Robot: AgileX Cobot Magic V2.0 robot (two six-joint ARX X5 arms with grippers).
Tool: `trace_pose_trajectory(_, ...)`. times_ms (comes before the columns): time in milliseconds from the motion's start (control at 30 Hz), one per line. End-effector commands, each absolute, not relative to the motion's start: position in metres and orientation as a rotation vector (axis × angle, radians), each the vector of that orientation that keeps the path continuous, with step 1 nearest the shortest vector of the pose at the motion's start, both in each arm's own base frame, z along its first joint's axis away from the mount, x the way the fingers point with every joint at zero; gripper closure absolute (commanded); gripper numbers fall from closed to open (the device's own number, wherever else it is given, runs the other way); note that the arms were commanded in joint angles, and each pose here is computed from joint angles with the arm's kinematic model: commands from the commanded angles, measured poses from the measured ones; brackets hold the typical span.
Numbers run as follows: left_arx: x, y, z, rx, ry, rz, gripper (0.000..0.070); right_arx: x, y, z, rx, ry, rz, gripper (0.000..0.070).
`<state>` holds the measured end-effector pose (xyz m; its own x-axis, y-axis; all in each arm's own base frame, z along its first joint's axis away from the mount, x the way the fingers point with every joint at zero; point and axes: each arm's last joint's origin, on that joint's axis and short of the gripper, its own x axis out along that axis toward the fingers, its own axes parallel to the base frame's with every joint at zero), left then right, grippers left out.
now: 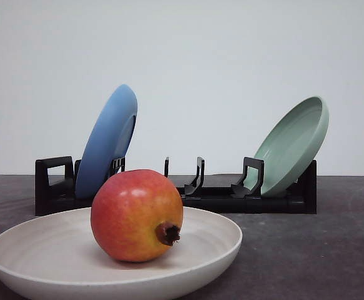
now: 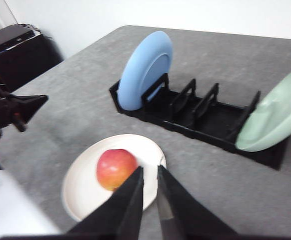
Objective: Place pomegranate in white plate
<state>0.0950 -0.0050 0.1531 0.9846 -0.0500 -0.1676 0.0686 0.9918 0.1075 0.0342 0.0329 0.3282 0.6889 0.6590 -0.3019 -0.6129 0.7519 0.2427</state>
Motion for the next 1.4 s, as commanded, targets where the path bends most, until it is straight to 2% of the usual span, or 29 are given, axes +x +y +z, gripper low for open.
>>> trace_pose_trajectory(0,0.095,-0.005,0.149,0.119,0.176,-0.06,0.07,0.035,0.031,0.33,0.048,0.327,0.687,0.0653)
trace_pose_trajectory(67,0.095,-0.005,0.149,0.119,0.176,-0.06,0.07,0.04,0.03,0.324,-0.004,0.304,0.632,0.0653)
trace_pose_trajectory(233,0.095,-0.005,0.149,0.119,0.176,-0.06,0.07,0.067,0.026,0.281,-0.116,0.146,0.377,0.0653)
trace_pose_trajectory(400,0.095,-0.005,0.149,0.119,0.176,-0.06,0.07,0.091,0.015,0.231,-0.108,0.027,0.169,0.0653)
trace_pose_trajectory(533,0.095,-0.005,0.149,0.119,0.176,-0.06,0.07,0.097,0.008,0.2,-0.086,0.013,0.081,0.0653)
trace_pose_trajectory(900,0.095,-0.005,0.149,0.119,0.176,-0.06,0.07,0.097,0.005,0.156,-0.085,0.109,0.053,0.0653)
trace_pose_trajectory(1033,0.095,-0.005,0.149,0.119,0.176,-0.06,0.07,0.096,0.005,0.15,-0.084,0.171,0.056,0.0653)
trace_pose_trajectory(1367,0.095,-0.005,0.149,0.119,0.176,-0.06,0.07,0.096,0.005,0.151,-0.03,0.154,0.051,0.0653)
